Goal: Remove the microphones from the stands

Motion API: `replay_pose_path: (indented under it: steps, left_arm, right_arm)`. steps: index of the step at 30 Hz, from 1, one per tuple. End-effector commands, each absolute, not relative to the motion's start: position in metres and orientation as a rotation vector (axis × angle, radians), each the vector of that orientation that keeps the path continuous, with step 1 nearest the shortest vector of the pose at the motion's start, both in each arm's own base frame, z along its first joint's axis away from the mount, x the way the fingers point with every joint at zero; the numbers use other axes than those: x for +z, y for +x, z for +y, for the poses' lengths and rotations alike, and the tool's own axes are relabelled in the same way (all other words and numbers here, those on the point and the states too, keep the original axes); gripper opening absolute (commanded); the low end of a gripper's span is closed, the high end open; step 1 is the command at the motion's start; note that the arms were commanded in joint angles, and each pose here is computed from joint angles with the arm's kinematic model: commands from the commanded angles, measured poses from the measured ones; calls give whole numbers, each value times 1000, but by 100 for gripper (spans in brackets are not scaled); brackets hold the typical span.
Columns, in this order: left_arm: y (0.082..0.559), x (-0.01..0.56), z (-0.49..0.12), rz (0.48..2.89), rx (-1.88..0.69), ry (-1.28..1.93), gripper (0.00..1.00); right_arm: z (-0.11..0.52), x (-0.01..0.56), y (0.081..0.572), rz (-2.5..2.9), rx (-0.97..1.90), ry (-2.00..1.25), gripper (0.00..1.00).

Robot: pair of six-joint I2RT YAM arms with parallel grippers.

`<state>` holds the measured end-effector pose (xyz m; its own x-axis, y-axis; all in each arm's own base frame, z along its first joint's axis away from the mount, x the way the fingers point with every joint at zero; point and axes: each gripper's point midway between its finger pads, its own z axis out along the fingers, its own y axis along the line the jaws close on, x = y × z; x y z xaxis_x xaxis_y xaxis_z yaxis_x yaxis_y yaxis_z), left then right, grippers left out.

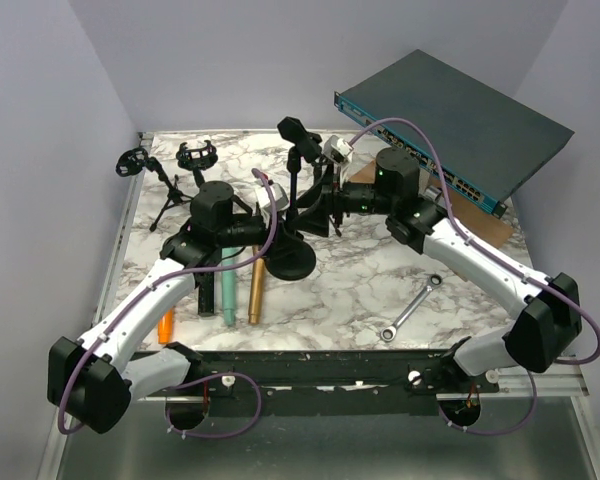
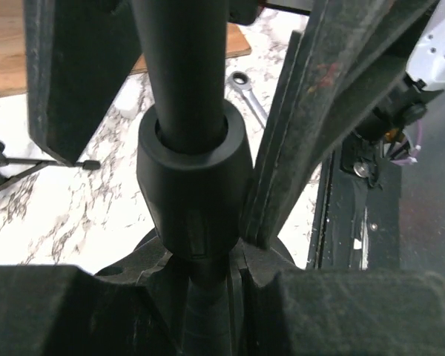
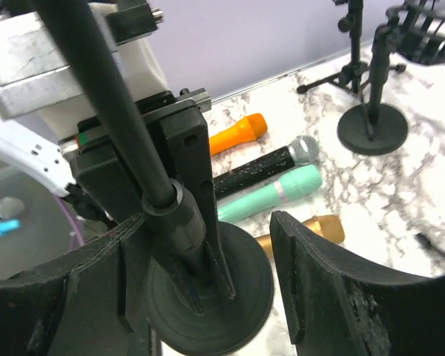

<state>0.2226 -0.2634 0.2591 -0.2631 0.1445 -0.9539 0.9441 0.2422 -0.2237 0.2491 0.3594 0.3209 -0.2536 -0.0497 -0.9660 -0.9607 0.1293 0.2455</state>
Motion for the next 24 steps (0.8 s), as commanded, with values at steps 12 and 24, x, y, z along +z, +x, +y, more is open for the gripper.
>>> replay_pose_path:
  steps: [12,24]
  left_arm:
    - [219,274,-269,1519,-1093,1107,0]
    - [162,286,-257,1345,-1291,1345,0]
  right_arm:
    - [365,326,255,1412,1241,-1032,2]
    - [337,334,194,1194,1199,-1506,20]
